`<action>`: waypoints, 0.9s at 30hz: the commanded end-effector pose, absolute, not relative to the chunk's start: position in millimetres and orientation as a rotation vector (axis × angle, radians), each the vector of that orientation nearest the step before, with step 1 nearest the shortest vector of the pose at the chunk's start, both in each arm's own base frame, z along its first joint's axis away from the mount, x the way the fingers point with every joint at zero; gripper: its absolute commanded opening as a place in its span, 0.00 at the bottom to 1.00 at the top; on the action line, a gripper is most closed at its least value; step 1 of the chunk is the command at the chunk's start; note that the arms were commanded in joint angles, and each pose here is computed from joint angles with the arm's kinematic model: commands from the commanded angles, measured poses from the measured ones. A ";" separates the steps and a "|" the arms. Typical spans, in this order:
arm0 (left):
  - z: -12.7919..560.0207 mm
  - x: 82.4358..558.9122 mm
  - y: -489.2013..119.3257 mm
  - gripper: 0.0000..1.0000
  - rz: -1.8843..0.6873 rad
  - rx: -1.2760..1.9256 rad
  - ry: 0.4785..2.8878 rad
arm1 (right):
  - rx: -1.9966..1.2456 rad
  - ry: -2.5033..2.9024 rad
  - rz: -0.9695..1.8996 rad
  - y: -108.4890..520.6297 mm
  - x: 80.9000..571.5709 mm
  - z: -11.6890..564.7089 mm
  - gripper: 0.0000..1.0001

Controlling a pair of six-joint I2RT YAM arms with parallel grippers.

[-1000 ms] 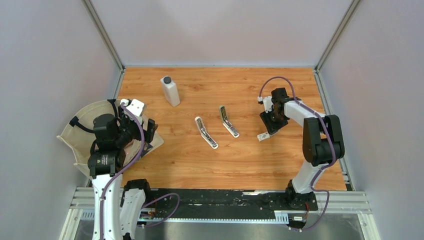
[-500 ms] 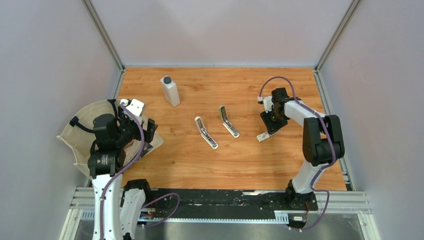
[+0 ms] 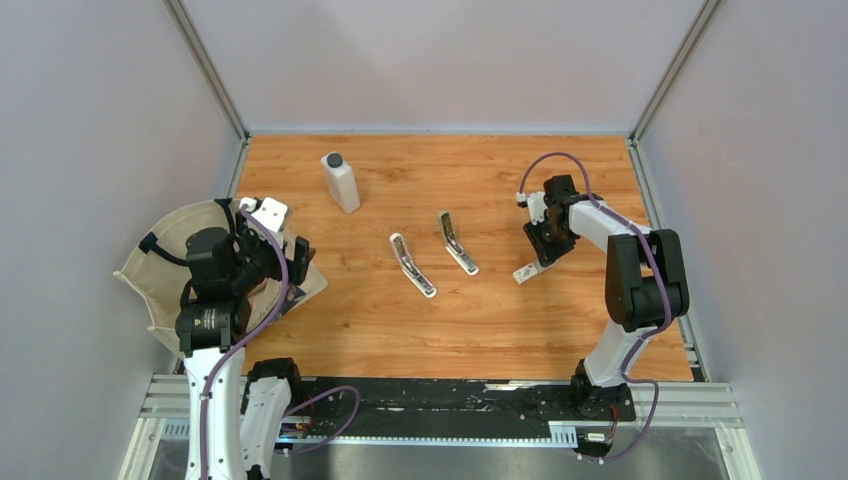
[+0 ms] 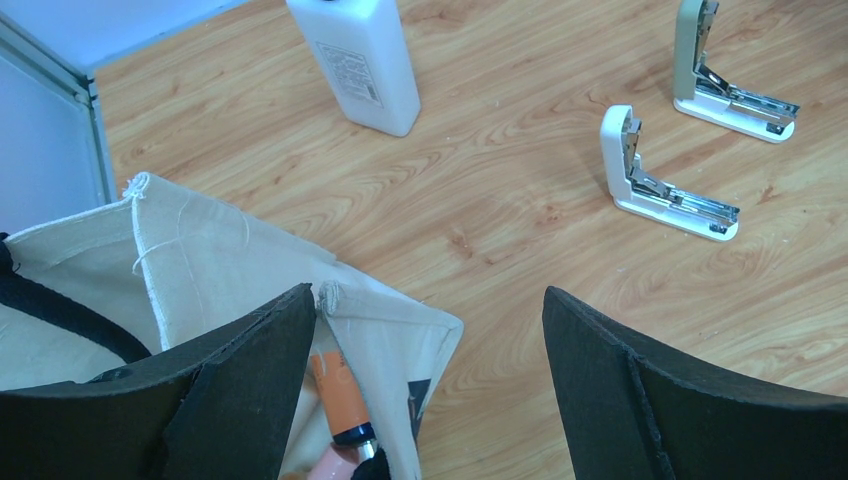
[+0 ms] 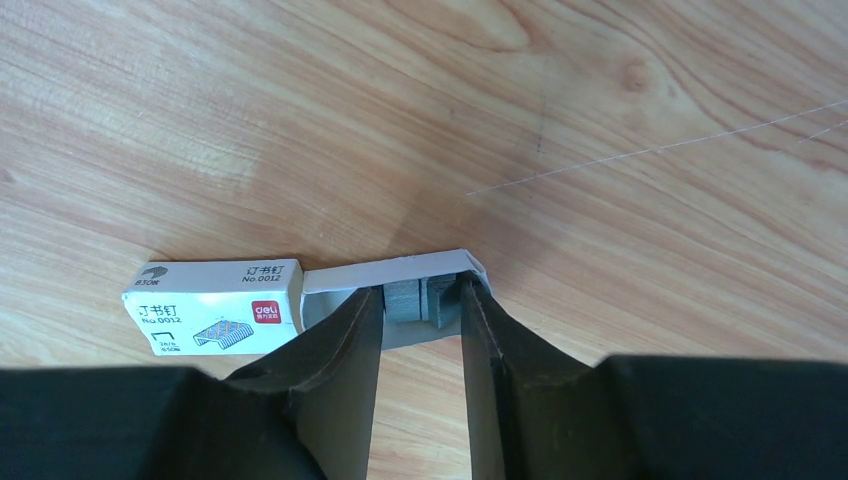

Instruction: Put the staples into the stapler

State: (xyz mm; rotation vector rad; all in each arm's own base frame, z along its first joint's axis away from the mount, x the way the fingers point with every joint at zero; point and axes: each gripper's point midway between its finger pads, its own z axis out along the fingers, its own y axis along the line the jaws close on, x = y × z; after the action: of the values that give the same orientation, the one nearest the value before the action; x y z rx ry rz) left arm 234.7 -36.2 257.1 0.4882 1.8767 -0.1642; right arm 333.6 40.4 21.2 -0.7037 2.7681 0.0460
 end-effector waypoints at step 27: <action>244.1 231.8 -35.6 0.91 -0.208 0.439 1.933 | -0.691 2.703 0.100 51.7 336.4 32.0 0.26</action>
State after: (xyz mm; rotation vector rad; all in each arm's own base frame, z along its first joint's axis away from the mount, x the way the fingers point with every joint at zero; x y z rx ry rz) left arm 234.8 -35.5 257.4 0.4775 1.8776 -0.1676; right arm 330.6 50.7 26.6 -0.7057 2.7412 0.1138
